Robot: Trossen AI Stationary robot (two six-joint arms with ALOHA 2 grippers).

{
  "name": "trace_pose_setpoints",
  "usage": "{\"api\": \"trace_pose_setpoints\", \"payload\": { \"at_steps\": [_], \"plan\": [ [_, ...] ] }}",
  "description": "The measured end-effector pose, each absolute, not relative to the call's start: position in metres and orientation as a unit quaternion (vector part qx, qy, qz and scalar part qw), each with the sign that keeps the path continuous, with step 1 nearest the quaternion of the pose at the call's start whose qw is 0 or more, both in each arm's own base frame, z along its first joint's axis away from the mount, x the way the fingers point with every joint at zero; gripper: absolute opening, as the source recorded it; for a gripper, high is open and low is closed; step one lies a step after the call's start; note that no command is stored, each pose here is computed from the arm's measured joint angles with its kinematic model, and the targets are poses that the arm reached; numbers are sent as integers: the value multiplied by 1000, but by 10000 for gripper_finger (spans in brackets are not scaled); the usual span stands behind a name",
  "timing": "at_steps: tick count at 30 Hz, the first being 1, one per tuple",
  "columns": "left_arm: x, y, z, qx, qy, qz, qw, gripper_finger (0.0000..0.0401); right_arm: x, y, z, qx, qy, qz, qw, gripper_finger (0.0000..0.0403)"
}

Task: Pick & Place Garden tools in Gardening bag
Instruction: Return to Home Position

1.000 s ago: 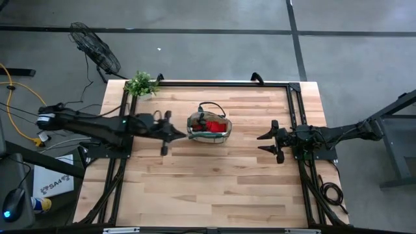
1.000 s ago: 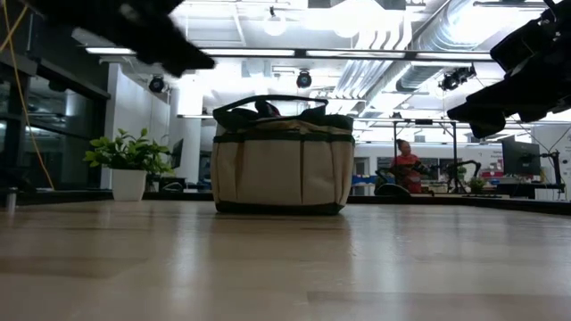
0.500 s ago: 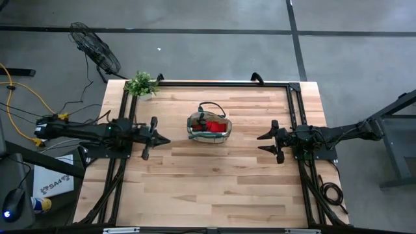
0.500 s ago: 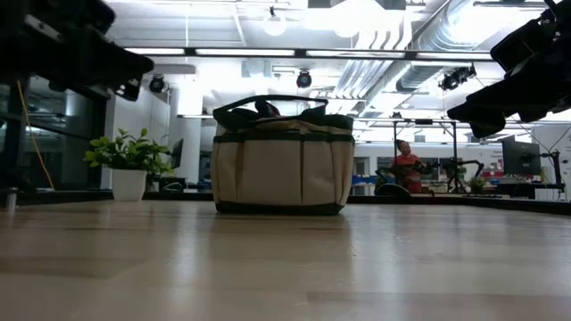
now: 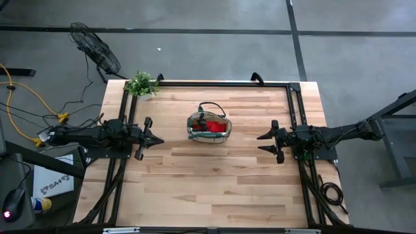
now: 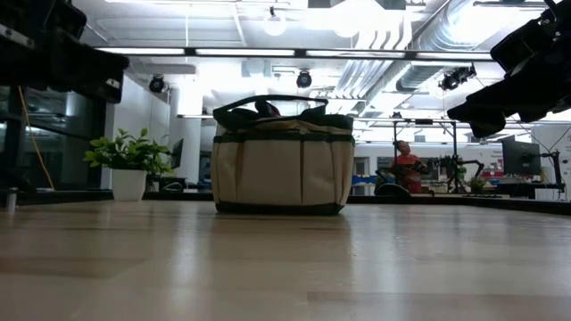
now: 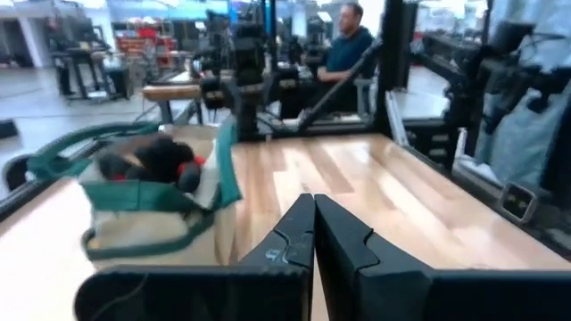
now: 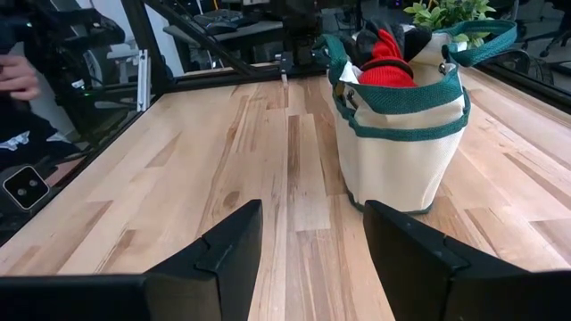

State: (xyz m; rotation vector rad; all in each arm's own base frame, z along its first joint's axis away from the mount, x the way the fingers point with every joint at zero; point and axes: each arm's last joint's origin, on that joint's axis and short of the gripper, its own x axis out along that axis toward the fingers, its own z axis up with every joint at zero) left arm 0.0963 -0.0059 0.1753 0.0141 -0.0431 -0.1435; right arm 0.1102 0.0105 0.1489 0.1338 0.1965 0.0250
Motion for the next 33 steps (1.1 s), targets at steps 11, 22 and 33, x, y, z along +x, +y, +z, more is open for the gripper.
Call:
{"api": "trace_pose_setpoints", "payload": {
  "at_steps": [11, 22, 33],
  "plan": [
    [96, -4, 172, 11, -9, -41, 999, 1, 110, 11, 149, 67, 98, 12, 993, 189],
    [96, -4, 173, 11, -11, -42, 999, 1, 110, 11, 149, 67, 98, 12, 993, 189],
    [96, -4, 172, 11, -11, -42, 999, 1, 110, 11, 149, 67, 98, 12, 993, 189]
  ]
}}
